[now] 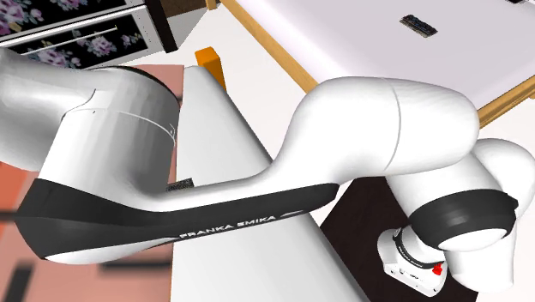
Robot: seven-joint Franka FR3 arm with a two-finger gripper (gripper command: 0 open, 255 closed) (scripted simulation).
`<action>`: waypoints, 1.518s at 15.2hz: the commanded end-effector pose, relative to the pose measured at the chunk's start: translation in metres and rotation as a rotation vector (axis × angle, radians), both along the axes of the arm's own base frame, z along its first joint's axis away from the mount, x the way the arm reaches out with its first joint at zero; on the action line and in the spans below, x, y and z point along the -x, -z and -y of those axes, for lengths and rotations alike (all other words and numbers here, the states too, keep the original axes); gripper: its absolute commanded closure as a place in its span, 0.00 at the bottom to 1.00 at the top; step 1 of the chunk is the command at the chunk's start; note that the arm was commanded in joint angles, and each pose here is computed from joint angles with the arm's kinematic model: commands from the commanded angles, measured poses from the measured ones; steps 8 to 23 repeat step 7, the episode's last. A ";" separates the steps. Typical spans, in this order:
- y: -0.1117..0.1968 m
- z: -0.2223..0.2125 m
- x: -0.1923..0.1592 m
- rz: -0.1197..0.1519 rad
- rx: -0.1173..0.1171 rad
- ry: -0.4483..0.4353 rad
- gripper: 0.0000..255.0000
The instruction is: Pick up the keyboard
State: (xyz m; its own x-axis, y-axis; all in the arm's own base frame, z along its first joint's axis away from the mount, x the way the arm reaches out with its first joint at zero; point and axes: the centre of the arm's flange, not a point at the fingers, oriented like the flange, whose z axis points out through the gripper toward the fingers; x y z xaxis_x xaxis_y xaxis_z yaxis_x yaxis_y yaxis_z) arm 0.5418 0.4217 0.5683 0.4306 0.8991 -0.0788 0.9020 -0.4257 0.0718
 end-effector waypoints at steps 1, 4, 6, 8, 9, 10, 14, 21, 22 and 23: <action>-0.010 0.000 0.001 0.000 0.000 0.000 1.00; -0.026 0.000 0.001 0.000 0.000 0.000 1.00; -0.032 0.000 0.001 0.000 0.000 0.000 1.00; -0.032 0.000 0.001 -0.001 0.000 0.000 1.00; -0.032 0.000 0.001 -0.001 0.000 0.000 1.00; -0.032 0.000 0.001 -0.001 0.000 0.000 1.00; -0.032 0.000 0.001 -0.001 0.000 0.000 1.00; -0.032 0.000 0.001 -0.001 0.000 0.000 1.00; -0.032 0.000 0.001 -0.001 0.000 0.000 1.00; -0.032 0.000 0.001 -0.001 0.000 0.000 1.00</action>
